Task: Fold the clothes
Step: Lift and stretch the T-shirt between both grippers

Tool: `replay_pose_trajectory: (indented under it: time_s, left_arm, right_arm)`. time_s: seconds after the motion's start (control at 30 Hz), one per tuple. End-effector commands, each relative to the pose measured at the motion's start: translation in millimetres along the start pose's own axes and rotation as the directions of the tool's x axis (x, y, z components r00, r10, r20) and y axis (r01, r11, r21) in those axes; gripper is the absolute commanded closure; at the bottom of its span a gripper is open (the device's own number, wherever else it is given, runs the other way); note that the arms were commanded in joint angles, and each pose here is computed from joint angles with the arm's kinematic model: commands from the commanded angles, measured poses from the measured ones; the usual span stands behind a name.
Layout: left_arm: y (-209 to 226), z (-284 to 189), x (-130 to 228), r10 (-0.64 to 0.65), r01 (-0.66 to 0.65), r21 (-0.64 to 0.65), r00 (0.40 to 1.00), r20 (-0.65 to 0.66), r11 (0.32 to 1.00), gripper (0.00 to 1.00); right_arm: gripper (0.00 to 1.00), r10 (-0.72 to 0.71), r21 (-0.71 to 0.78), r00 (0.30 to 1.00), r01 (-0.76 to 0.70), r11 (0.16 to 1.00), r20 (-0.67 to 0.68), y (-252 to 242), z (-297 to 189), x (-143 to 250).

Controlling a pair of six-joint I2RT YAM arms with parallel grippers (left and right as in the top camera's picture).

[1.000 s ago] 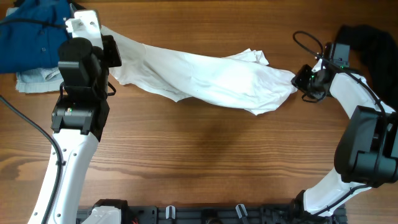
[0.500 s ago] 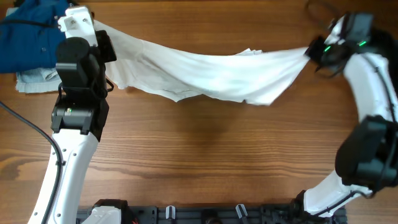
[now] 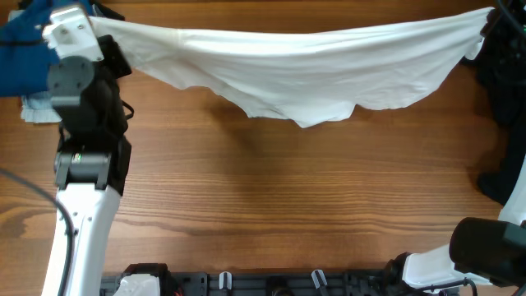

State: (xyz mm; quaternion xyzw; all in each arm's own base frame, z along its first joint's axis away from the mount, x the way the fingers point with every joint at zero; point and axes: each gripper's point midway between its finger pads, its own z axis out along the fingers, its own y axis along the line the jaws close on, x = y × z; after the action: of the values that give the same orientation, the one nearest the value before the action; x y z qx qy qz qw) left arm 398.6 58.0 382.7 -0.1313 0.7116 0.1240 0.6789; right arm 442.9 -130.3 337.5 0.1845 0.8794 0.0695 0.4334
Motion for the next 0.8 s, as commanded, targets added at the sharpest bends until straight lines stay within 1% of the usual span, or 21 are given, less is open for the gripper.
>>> replay_pose_trajectory:
  time_s: [0.0, 0.23, 0.33, 0.4, 0.47, 0.57, 0.63, 0.77]
  left_arm:
    - [22, -32, -45, -0.052, 0.057, -0.039, 0.991, 0.127, 0.998, 0.96]
    - [39, -93, -95, -0.113, 0.119, -0.006, 0.955, 0.274, 0.993, 0.96]
    - [42, -120, -107, -0.134, 0.133, 0.023, 0.942, 0.307, 0.991, 0.96]
    - [44, -130, -107, -0.136, 0.132, 0.032, 0.943, 0.304, 0.991, 0.96]
    - [44, -132, -100, -0.125, 0.121, 0.031, 0.952, 0.279, 0.992, 0.96]
    - [40, -121, -80, -0.089, 0.087, 0.019, 0.976, 0.198, 0.996, 0.96]
    - [33, -105, -61, -0.057, 0.056, 0.013, 0.991, 0.125, 0.998, 0.96]
    - [16, -64, -21, 0.002, -0.002, 0.006, 1.000, -0.008, 1.000, 0.96]
  right_arm:
    - [0.96, -0.031, -0.018, 0.994, 0.033, 0.999, 0.106, 7, -50, -22]
    - [0.96, -0.050, -0.022, 0.984, 0.055, 0.998, 0.168, 23, -107, -20]
    - [0.96, -0.053, -0.020, 0.986, 0.056, 0.998, 0.159, 27, -125, -10]
    - [0.96, -0.062, -0.017, 0.987, 0.065, 0.998, 0.146, 28, -130, -4]
    - [0.96, -0.065, -0.014, 0.990, 0.068, 0.998, 0.127, 27, -130, 1]
    - [0.96, -0.067, -0.012, 0.994, 0.068, 0.998, 0.087, 23, -116, 6]
    - [0.96, -0.070, -0.015, 0.997, 0.070, 0.997, 0.040, 17, -94, 9]
    - [0.96, -0.078, -0.069, 0.993, 0.072, 0.995, -0.088, 13, -29, 23]
